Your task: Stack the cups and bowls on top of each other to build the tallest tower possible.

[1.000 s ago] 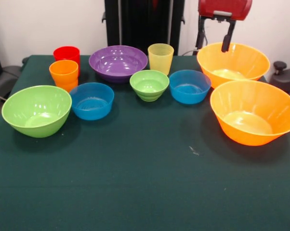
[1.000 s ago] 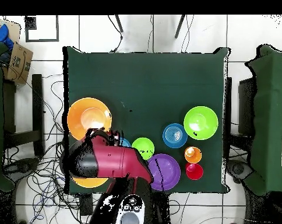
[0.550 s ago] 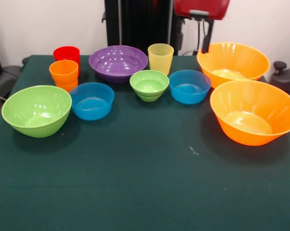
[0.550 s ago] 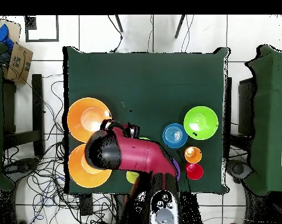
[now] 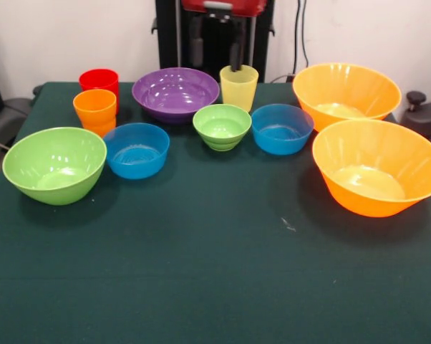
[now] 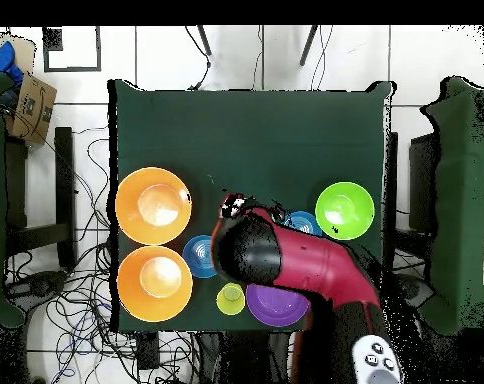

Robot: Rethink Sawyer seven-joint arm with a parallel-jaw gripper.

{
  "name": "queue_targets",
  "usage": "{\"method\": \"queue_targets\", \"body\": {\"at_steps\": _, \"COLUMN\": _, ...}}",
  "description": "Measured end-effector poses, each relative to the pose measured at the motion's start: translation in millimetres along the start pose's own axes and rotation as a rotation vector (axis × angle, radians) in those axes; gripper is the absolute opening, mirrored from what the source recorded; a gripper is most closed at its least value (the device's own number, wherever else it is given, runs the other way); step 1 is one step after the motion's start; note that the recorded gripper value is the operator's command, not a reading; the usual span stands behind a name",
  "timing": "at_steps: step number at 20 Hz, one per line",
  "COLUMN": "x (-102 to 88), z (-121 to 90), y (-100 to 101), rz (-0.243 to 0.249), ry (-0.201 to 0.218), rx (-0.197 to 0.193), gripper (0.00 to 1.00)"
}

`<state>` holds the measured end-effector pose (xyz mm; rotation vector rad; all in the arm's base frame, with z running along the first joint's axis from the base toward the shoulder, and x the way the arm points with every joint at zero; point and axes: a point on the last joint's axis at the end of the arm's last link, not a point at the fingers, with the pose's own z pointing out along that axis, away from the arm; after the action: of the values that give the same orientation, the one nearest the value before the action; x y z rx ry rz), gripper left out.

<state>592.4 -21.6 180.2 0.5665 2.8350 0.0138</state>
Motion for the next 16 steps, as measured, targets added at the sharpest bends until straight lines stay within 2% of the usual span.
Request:
{"method": "queue_targets", "body": {"at_steps": 4, "x": -3.0, "z": 0.3, "y": -23.2, "rz": 0.007, "ry": 0.037, "rx": -0.004, "gripper": 1.00}}
{"method": "queue_targets", "body": {"at_steps": 5, "x": -2.6, "z": 1.2, "y": -31.6, "rz": 0.003, "ry": 0.057, "rx": -0.007, "gripper": 1.00}}
{"method": "queue_targets", "body": {"at_steps": 7, "x": -1.8, "z": 2.4, "y": -36.4, "rz": -0.010, "ry": 0.063, "rx": -0.011, "gripper": 1.00}}
{"method": "queue_targets", "body": {"at_steps": 16, "x": 5.8, "z": 18.6, "y": -38.1, "rz": -0.106, "ry": 0.078, "rx": -0.039, "gripper": 1.00}}
